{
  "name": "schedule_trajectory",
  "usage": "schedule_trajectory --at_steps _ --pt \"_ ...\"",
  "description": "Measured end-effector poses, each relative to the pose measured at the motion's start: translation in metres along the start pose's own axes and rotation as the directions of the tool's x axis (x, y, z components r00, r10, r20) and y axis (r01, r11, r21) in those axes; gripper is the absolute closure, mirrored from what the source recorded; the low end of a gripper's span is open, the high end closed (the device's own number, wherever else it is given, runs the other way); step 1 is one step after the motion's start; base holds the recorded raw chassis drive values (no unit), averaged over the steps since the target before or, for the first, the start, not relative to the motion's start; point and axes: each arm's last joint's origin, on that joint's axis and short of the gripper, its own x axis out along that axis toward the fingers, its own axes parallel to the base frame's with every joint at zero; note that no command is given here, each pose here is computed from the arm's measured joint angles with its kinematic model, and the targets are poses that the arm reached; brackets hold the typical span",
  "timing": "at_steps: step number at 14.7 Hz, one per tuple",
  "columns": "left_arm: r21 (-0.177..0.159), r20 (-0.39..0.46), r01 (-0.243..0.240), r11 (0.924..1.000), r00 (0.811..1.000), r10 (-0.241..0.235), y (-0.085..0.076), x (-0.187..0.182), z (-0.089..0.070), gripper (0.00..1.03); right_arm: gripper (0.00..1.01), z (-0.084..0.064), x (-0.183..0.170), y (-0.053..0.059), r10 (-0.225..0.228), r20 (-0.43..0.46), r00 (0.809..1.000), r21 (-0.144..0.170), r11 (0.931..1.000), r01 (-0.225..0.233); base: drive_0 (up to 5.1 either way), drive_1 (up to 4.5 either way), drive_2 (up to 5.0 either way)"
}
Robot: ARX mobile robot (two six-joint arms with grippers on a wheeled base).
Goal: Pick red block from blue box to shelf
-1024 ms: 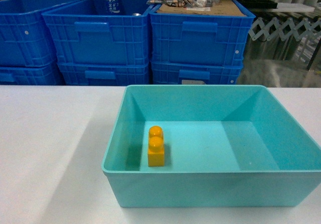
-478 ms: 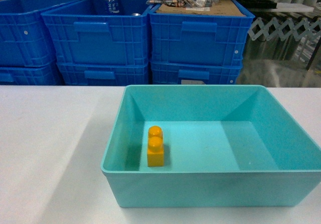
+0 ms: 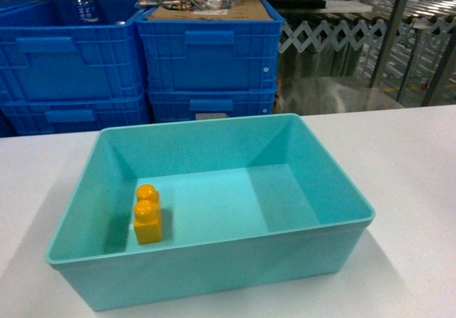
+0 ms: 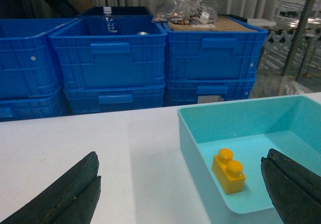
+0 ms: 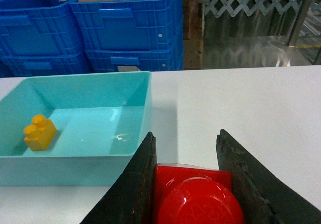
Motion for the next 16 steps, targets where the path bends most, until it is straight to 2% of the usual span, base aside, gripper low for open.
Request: schedule_trajectory --at_steps 16 --pt "0.000 0.000 0.000 1.0000 1.000 0.000 0.0000 0.0000 0.0000 0.05 0.72 0.0000 0.0000 0.0000 0.000 0.000 1.000 0.000 1.0000 0.000 -1.6 -1.63 -1.6"
